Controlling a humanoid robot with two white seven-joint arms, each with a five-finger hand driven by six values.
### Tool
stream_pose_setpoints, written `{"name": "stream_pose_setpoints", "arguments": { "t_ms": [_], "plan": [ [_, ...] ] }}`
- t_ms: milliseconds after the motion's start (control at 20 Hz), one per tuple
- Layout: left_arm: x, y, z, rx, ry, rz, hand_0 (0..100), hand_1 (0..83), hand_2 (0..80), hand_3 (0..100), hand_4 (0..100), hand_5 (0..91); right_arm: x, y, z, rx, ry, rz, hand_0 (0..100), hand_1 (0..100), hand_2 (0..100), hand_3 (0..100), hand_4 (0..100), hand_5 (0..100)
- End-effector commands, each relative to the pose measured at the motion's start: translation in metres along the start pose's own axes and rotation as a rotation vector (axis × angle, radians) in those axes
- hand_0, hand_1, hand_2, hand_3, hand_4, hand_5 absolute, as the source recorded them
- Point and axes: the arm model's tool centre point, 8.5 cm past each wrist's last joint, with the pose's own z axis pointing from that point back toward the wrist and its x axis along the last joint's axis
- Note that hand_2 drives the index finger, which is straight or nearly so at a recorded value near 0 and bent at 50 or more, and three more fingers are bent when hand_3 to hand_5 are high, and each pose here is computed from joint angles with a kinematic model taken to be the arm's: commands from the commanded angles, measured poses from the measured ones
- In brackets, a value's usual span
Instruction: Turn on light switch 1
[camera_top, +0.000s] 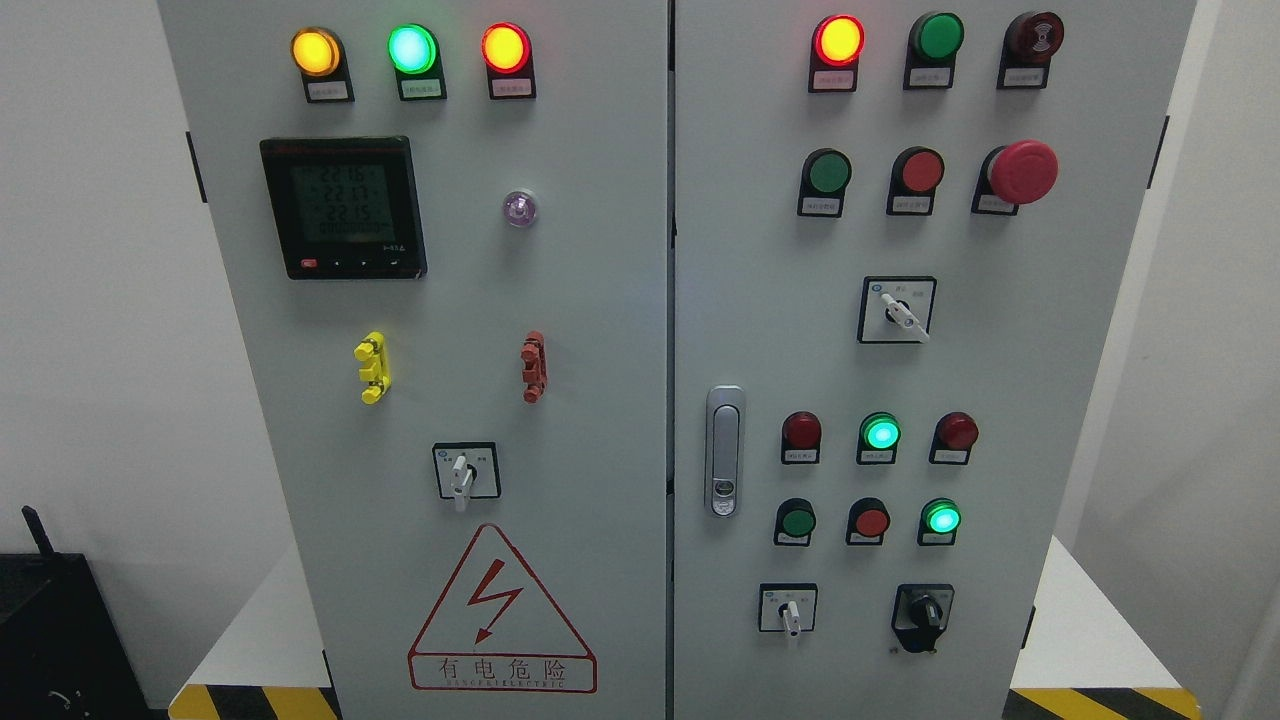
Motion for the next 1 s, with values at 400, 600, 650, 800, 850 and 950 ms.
{"name": "stream_pose_setpoints", "arguments": {
  "t_ms": [400, 600, 650, 800, 850, 950],
  "plan": [
    [0.118, 0.017, -0.024, 0.038, -0.426, -0.022, 31, 47.3, 35.0, 49, 72, 70.0, 0.0, 0.0, 0.0, 0.001, 0.002, -0.024, 0, 0, 0, 0, 0, 0],
    [0.135, 0.01, -0.025, 0.006, -0.471, -0.018, 30, 47.7, 35.2, 50, 73, 71.1, 0.0, 0.0, 0.0, 0.001, 0.002, -0.024, 0, 0, 0, 0, 0, 0],
    [0.146, 0.011, -0.024, 0.004, -0.499, -0.015, 30, 47.7, 35.1, 50, 73, 71.1, 0.0, 0.0, 0.0, 0.001, 0.002, -0.024, 0, 0, 0, 0, 0, 0],
    [0.168, 0.001, -0.03, -0.02, -0.515, 0.035, 30, 48.3, 34.8, 49, 72, 70.6, 0.0, 0.0, 0.0, 0.001, 0.001, -0.025, 0, 0, 0, 0, 0, 0],
    [0.176, 0.001, -0.032, -0.004, -0.516, 0.045, 30, 48.5, 34.8, 49, 72, 70.5, 0.0, 0.0, 0.0, 0.001, 0.002, -0.024, 0, 0, 0, 0, 0, 0],
    [0.188, 0.0, -0.035, -0.002, -0.514, 0.051, 30, 48.9, 34.9, 49, 72, 70.3, 0.0, 0.0, 0.0, 0.001, 0.002, -0.024, 0, 0, 0, 0, 0, 0]
  ]
}}
